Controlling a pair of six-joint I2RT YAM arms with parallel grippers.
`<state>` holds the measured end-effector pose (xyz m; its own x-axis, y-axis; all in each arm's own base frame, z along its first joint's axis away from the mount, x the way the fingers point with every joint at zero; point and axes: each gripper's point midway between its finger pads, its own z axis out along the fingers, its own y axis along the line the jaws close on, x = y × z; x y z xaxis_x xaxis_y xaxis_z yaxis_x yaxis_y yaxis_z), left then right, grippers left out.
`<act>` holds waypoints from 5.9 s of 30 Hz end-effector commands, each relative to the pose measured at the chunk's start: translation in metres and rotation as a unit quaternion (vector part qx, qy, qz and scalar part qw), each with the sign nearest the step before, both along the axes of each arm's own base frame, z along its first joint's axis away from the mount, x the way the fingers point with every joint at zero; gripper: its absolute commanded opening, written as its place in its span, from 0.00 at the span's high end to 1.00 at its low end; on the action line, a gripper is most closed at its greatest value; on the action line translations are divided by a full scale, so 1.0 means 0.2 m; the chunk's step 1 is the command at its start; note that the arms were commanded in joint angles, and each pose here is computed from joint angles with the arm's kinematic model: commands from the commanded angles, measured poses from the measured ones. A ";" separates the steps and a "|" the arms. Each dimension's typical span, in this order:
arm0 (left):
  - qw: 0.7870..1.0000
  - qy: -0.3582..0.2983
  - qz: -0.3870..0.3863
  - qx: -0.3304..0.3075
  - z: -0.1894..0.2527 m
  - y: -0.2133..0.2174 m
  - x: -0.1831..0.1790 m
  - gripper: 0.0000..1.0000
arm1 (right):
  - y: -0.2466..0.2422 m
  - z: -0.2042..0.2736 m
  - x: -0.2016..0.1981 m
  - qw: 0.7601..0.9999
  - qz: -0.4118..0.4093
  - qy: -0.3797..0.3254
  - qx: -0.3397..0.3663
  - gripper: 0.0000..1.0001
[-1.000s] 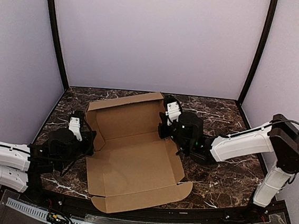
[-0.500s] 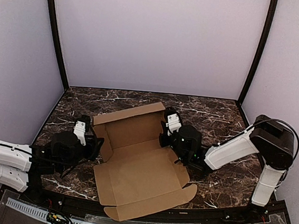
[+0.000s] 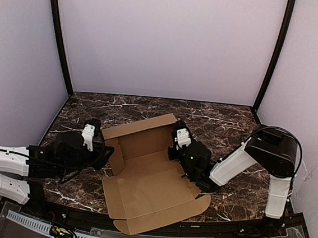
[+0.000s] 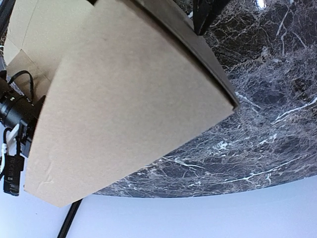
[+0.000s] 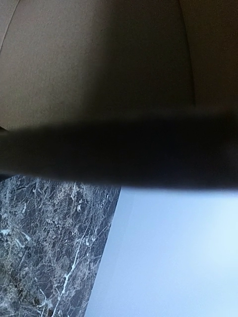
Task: Fold the paper box
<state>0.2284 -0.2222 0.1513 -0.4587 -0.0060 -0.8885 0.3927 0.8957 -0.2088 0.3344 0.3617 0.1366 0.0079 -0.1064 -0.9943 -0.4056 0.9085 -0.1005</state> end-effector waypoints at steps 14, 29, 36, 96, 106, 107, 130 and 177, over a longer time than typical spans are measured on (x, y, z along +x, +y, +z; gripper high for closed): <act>0.966 0.023 -0.257 -0.017 0.67 -0.32 -0.28 0.54 | -0.03 -0.05 -0.09 0.999 0.036 -0.039 0.009 1.00; 0.971 0.053 -0.215 0.088 0.62 -0.28 -0.18 0.59 | -0.10 -0.11 -0.12 0.998 0.033 -0.044 -0.030 1.00; 0.970 0.065 -0.200 0.124 0.68 -0.12 -0.24 0.57 | -0.08 -0.13 -0.13 0.998 0.042 -0.042 -0.037 1.00; 0.952 0.108 -0.277 0.072 -0.07 -1.01 0.22 0.99 | 0.04 -0.23 -0.29 0.989 0.147 -0.003 0.026 0.76; 0.949 0.122 -0.269 0.106 -0.19 -0.95 0.17 0.99 | -0.03 -0.15 -0.31 0.989 0.140 -0.013 0.047 0.59; 0.949 0.122 -0.269 0.108 -0.20 -0.94 0.16 0.99 | -0.04 -0.14 -0.32 0.989 0.140 -0.016 0.049 0.58; 0.947 0.105 -0.284 0.109 -0.03 -0.95 0.14 0.96 | -0.04 0.06 -0.33 0.988 0.142 -0.055 0.039 0.92; 0.937 0.190 -0.275 0.099 -0.36 -0.90 -0.01 0.99 | -0.02 0.03 -0.35 0.988 0.139 -0.054 0.033 0.76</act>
